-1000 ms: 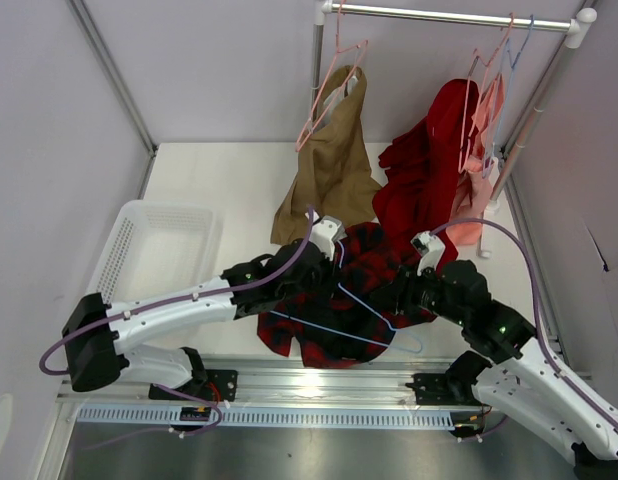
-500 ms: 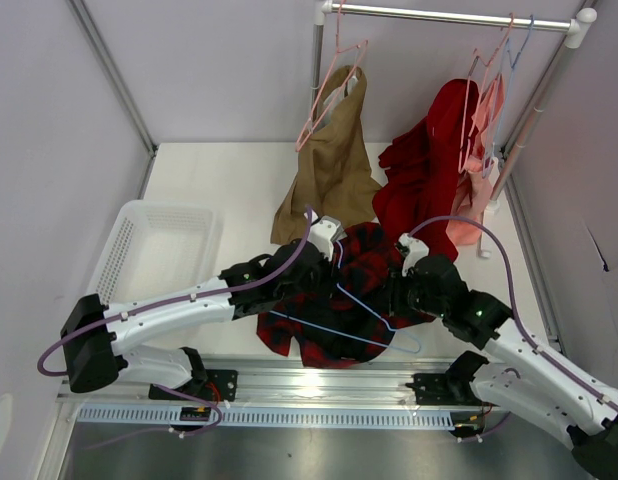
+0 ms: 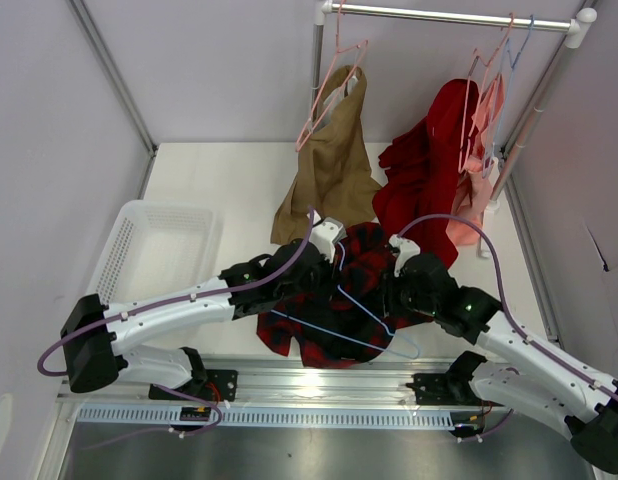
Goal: Place the skirt on the hanger
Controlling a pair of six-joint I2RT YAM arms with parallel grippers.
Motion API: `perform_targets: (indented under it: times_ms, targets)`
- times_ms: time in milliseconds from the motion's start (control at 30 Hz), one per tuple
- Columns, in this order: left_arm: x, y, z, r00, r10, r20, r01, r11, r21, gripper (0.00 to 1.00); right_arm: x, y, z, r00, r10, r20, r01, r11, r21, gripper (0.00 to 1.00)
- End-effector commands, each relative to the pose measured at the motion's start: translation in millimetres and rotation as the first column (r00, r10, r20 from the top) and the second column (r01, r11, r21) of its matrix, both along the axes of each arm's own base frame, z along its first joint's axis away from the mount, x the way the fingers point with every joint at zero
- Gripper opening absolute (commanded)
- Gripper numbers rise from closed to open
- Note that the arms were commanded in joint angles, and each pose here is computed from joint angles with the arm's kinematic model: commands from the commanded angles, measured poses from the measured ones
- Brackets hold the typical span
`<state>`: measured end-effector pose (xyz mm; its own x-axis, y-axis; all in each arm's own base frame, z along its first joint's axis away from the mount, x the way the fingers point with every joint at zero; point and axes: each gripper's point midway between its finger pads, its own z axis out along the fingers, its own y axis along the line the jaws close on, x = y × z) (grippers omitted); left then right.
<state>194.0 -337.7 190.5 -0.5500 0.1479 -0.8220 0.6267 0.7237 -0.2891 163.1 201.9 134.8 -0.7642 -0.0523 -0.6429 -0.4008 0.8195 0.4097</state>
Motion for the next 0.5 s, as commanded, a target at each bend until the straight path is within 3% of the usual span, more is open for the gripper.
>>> perform_targets:
  times_ms: [0,467]
  targets:
    - [1,-5,33,0.998,-0.029,0.061,0.033,0.997,-0.066,0.0,12,8,26,0.996,0.005,0.084,-0.007,1.0,0.018,0.35]
    - [-3,-4,34,0.997,-0.044,0.066,0.049,0.996,-0.071,0.0,11,22,24,0.995,0.057,0.08,-0.055,0.998,-0.019,0.36]
